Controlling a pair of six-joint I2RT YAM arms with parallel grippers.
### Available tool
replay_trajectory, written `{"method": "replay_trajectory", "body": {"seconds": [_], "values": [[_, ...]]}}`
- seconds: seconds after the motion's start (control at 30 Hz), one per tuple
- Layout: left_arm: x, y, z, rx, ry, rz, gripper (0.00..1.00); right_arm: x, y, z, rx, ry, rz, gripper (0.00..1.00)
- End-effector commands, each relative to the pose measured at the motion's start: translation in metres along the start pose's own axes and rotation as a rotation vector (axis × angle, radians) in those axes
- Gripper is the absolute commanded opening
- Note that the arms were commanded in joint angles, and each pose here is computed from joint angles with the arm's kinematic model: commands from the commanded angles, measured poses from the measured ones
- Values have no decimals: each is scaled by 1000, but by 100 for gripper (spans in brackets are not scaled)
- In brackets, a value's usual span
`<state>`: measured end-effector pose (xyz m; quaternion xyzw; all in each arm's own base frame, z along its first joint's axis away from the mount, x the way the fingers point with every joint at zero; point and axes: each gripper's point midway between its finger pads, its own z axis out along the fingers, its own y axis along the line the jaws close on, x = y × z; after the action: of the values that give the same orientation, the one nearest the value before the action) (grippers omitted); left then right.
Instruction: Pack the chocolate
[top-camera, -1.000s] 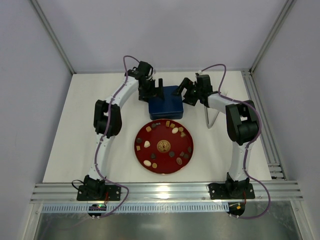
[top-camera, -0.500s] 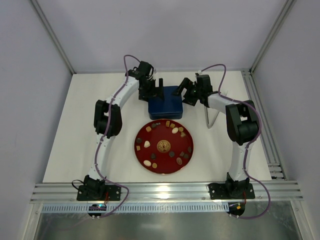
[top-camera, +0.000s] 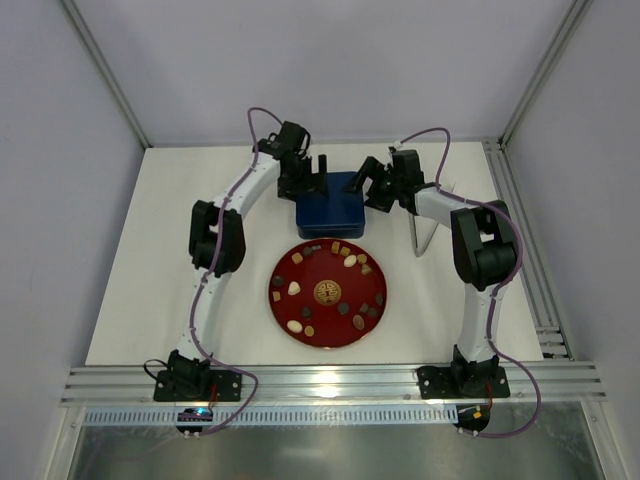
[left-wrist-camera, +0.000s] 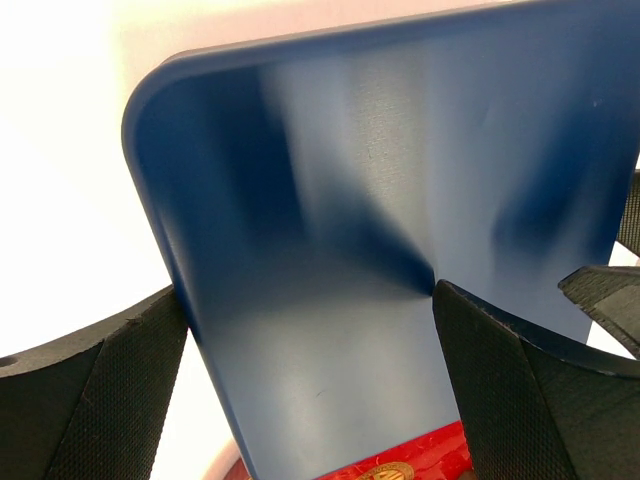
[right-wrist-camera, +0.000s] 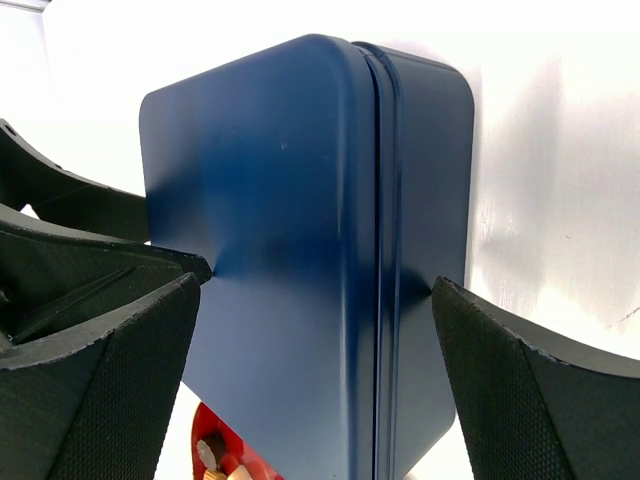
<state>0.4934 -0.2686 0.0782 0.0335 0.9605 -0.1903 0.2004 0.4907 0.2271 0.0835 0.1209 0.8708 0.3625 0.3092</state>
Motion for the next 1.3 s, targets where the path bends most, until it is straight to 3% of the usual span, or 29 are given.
{"method": "replay_trajectory", "body": {"seconds": [0.0, 1.27], "values": [[-18, -9, -18, -20, -75, 33, 100, -14, 27, -13, -47, -45, -60, 97], [-8, -26, -12, -97, -69, 123, 100, -8, 25, -6, 1, -27, -81, 96]]}}
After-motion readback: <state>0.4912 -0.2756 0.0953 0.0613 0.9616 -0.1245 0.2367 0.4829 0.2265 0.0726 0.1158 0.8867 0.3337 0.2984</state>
